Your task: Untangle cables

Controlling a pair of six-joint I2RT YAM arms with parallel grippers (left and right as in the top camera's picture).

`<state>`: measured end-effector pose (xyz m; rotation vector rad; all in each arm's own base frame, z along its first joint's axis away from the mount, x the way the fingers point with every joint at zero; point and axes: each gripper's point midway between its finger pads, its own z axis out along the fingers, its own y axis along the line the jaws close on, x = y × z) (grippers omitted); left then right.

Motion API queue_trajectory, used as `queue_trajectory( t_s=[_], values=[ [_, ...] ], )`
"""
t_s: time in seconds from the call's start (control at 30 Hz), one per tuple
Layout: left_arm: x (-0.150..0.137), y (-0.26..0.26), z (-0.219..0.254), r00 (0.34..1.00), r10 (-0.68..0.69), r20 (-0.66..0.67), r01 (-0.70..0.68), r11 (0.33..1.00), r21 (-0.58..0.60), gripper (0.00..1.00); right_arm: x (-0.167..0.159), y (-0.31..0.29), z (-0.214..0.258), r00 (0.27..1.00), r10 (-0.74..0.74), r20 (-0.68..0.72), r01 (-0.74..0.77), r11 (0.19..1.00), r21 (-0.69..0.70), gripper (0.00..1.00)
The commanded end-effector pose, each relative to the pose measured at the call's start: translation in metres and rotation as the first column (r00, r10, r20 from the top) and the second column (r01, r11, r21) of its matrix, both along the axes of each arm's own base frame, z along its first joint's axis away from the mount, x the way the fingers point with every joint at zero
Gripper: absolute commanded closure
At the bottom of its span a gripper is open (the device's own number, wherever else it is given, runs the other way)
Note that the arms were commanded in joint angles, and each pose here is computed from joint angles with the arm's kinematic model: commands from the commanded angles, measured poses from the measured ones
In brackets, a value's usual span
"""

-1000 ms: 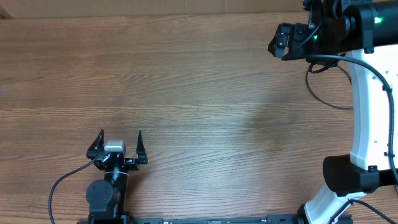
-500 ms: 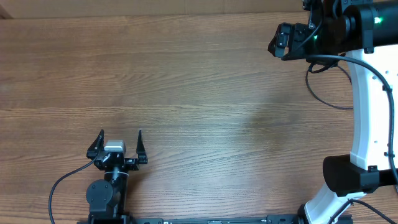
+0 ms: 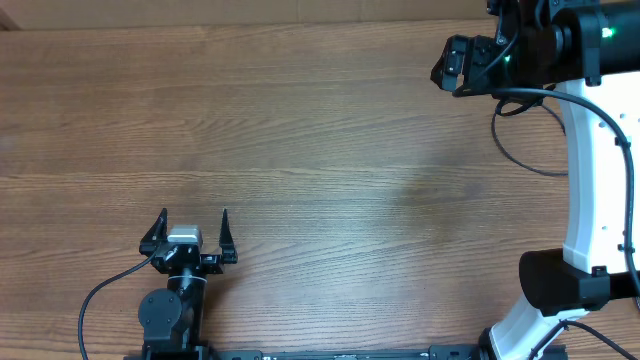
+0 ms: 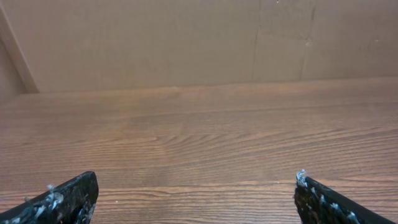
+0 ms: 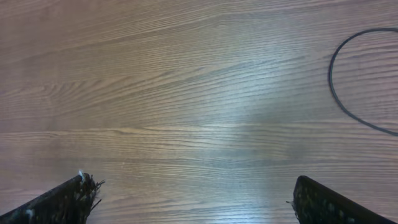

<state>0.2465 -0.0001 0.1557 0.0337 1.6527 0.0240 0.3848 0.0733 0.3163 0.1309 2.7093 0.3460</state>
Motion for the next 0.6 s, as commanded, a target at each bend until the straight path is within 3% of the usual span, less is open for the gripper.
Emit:
queue_trajectory(
  t_s=[0.0, 0.17, 0.37, 0.57],
  values=[
    [0.0, 0.003, 0.0, 1.0, 0.012, 0.005, -0.012, 1.0, 0.02, 0.0, -0.002, -0.002, -0.005, 1.0, 0.003, 0.01, -0.003, 1.0, -0.009, 0.0],
    [0.0, 0.003, 0.0, 1.0, 0.012, 0.005, -0.012, 1.0, 0.02, 0.0, 0.007, 0.004, -0.034, 0.997, -0.021, 0.077, 0.018, 0.999, 0.04, 0.0],
    [0.0, 0.003, 0.0, 1.0, 0.012, 0.005, -0.012, 1.0, 0.02, 0.0, -0.012, -0.002, -0.076, 0.988, -0.037, 0.15, 0.032, 0.999, 0.034, 0.0],
    [0.0, 0.003, 0.0, 1.0, 0.012, 0.005, -0.012, 1.0, 0.02, 0.0, -0.018, -0.004, -0.068, 0.914, -0.04, 0.404, 0.017, 0.998, 0.061, 0.0]
  ],
)
